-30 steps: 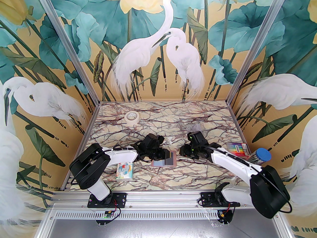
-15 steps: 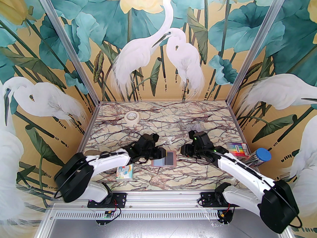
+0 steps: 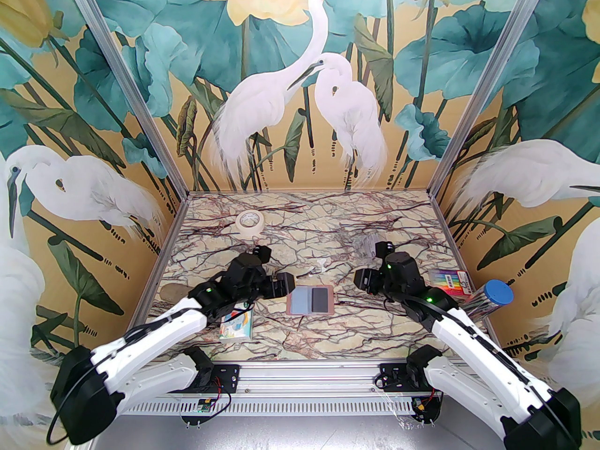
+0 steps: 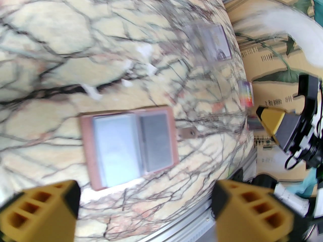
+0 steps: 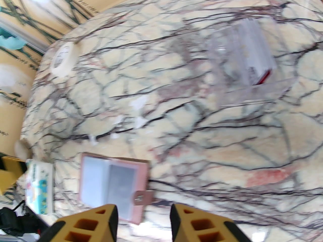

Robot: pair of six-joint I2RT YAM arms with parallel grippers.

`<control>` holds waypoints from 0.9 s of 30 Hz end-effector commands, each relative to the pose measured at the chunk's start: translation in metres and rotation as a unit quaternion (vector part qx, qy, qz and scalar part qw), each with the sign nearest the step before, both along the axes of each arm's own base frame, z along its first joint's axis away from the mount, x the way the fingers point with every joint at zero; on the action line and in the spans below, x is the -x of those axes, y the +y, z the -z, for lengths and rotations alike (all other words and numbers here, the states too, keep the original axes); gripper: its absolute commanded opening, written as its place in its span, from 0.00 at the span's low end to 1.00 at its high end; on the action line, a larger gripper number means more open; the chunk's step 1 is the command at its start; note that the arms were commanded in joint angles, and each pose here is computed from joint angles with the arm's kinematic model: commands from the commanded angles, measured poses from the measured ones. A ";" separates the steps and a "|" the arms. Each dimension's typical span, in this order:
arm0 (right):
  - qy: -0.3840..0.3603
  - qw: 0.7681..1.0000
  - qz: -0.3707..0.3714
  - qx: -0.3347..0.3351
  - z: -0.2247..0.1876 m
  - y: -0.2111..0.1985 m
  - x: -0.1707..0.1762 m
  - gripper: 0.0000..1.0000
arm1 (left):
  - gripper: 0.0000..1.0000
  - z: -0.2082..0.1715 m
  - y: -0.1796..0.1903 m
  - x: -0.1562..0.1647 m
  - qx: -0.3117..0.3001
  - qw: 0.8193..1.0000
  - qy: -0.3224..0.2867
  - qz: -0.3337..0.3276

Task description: Put the credit cards into the card holder

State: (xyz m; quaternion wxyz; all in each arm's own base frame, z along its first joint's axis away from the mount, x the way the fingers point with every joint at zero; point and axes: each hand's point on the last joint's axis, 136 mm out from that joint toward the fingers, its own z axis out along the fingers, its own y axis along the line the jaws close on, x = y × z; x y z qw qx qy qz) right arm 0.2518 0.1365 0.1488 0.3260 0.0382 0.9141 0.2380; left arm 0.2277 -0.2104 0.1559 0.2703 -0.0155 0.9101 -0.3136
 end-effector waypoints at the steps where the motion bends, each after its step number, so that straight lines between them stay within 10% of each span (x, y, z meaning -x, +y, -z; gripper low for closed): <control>1: -0.016 0.999 0.016 0.045 -0.009 -0.015 -0.015 0.43 | 1.00 -0.004 0.036 0.000 -0.059 0.997 -0.013 -0.047; 27: 0.121 0.977 0.074 0.159 0.024 -0.080 -0.092 0.62 | 0.99 0.030 0.066 0.008 -0.121 0.991 -0.025 -0.051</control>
